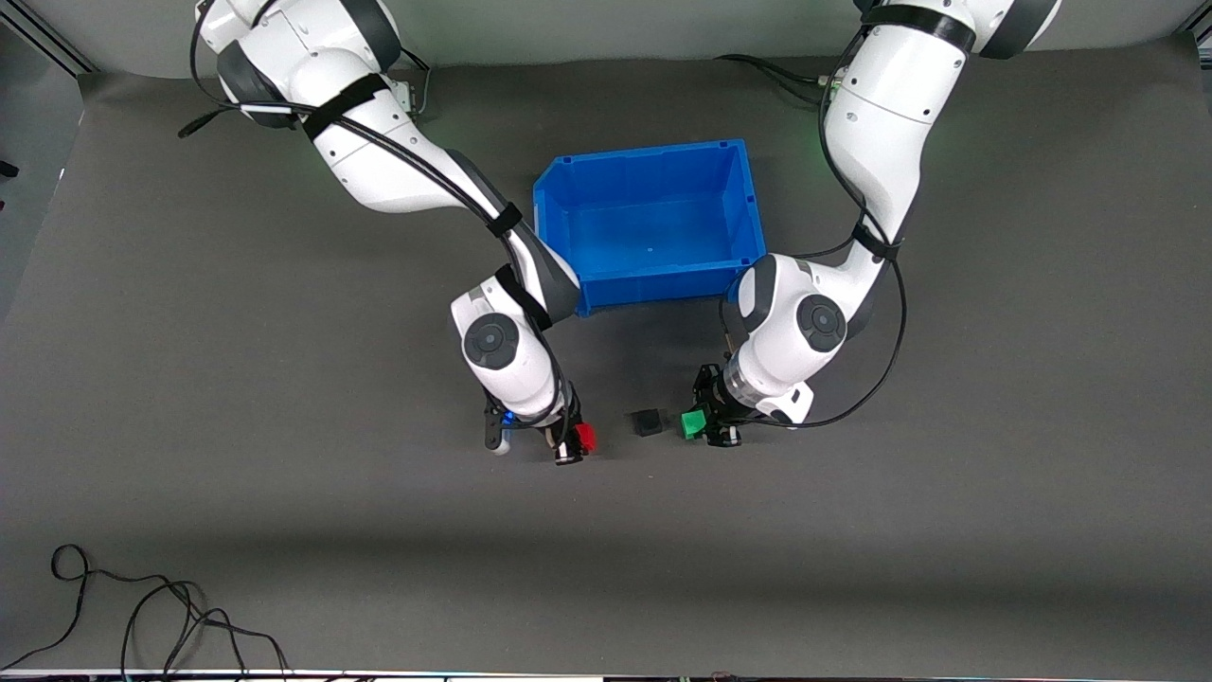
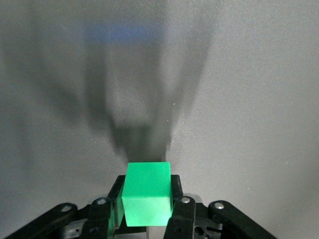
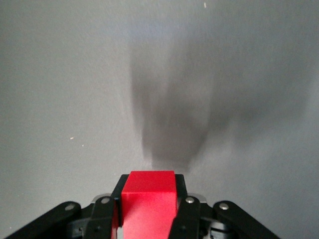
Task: Attach green and red cubes to black cube
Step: 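Lower the red cube beside the black cube while the left gripper lowers green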
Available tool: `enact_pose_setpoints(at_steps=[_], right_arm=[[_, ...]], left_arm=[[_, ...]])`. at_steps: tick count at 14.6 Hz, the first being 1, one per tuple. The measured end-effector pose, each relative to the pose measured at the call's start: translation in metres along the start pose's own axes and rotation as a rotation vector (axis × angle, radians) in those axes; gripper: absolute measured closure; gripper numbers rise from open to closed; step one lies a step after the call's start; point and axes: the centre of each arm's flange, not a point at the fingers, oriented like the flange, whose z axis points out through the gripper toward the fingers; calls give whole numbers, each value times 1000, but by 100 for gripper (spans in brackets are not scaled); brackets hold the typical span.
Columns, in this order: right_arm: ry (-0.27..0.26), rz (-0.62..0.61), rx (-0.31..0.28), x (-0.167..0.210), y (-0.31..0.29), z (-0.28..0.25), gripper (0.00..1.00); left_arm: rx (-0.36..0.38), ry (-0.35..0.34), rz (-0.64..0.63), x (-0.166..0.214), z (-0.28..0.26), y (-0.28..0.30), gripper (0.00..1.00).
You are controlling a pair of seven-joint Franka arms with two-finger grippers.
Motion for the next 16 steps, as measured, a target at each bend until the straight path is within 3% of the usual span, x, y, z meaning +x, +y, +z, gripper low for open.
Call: enact_pose_setpoints(at_steps=[4,11,16], right_arm=[[-8,66,9,-6,-3,6,60],[-18,36,0,-42,18,31,60],[-21,31,2,-46,19,32,60]], left_arm=[[3,0,-3,-2,2,-3,63],[3,2,-13,-11,12,-15,63],[-10,-6,-24,-25,17,-28,63]])
